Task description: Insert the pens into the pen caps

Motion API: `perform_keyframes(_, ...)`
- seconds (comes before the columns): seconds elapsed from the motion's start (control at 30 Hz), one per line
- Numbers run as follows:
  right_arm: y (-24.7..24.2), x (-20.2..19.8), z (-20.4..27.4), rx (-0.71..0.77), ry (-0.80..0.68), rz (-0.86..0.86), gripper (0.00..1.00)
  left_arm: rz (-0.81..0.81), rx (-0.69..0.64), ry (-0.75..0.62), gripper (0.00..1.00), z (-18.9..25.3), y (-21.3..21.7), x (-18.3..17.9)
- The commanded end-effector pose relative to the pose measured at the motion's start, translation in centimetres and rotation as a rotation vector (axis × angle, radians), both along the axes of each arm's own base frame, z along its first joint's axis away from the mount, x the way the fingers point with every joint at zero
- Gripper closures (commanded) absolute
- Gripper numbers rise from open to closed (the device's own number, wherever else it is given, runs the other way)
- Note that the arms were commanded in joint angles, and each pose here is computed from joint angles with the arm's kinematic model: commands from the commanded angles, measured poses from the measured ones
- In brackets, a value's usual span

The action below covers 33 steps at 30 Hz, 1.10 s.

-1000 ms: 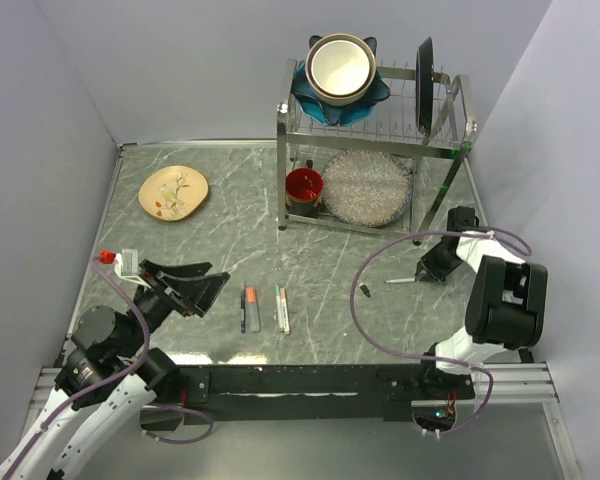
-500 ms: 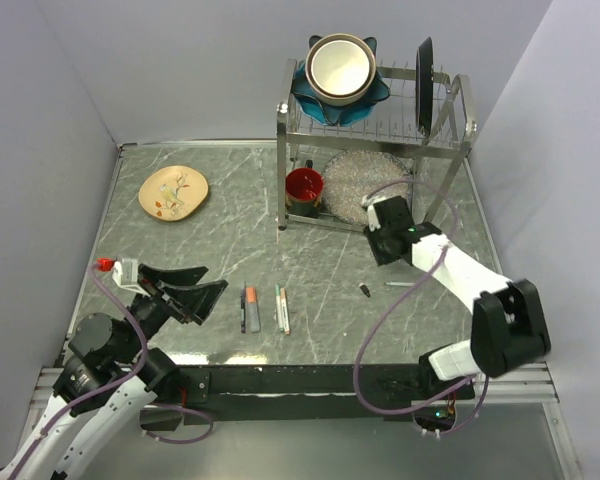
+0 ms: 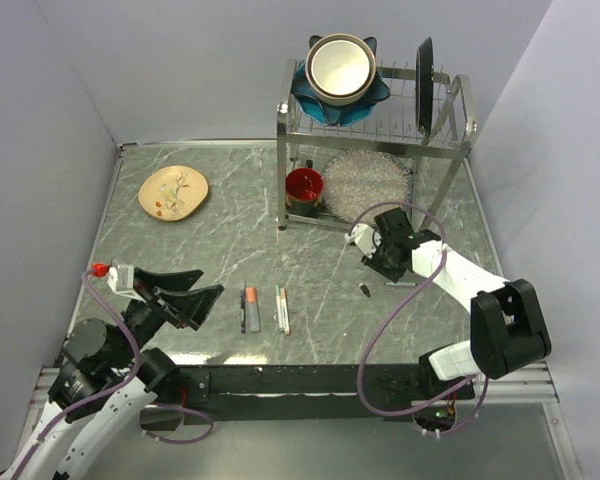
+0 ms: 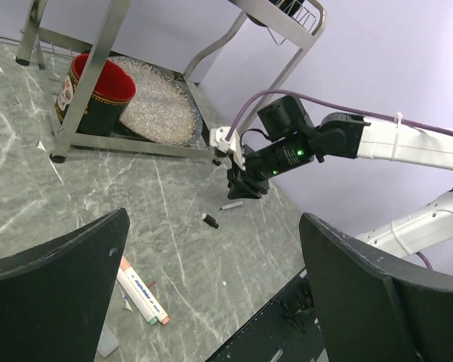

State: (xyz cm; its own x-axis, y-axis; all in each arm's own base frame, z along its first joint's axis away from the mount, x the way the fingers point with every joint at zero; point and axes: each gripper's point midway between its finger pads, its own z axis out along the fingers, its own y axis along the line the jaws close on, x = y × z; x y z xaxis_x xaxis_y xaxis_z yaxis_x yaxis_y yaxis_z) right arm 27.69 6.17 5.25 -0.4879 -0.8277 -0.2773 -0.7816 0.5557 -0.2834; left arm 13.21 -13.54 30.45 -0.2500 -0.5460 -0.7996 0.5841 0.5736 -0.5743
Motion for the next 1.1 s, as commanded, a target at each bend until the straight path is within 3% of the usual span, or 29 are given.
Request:
perform_keyframes(0.0, -0.3, -1.4, -1.0, 0.005, 0.052, 0.143, 0.61, 0.025, -0.02, -0.05, 0.01, 1.7, 0.9, -0.4)
perform_keyframes(0.17, -0.3, -1.3, -1.1, 0.062, 0.089, 0.129, 0.6, 0.024, -0.02, -0.048, 0.01, 1.7, 0.8, -0.3)
perform_keyframes(0.63, -1.8, -0.9, -4.5, -0.006, 0.215, 0.084, 0.63, 0.046, -0.021, -0.044, 0.01, 1.6, 1.1, -0.1)
perform_keyframes(0.77, -1.8, -0.8, -4.9, 0.001, 0.252, 0.054, 0.74, 0.051, -0.041, -0.064, 0.01, 2.0, 1.6, -0.5)
perform_keyframes(0.8, -1.8, -0.8, -5.1, 0.001, 0.261, 0.046, 0.88, 0.055, -0.044, -0.064, 0.01, 2.0, 1.6, -0.5)
perform_keyframes(0.87, -1.4, -0.5, -5.0, 0.02, 0.262, 0.023, 0.99, 0.054, -0.043, -0.065, 0.01, 2.0, 1.6, -0.5)
perform_keyframes(1.07, -0.4, 0.4, -3.8, 0.081, 0.262, -0.087, 1.0, 0.01, -0.023, -0.064, 0.01, 2.0, 0.8, -0.8)
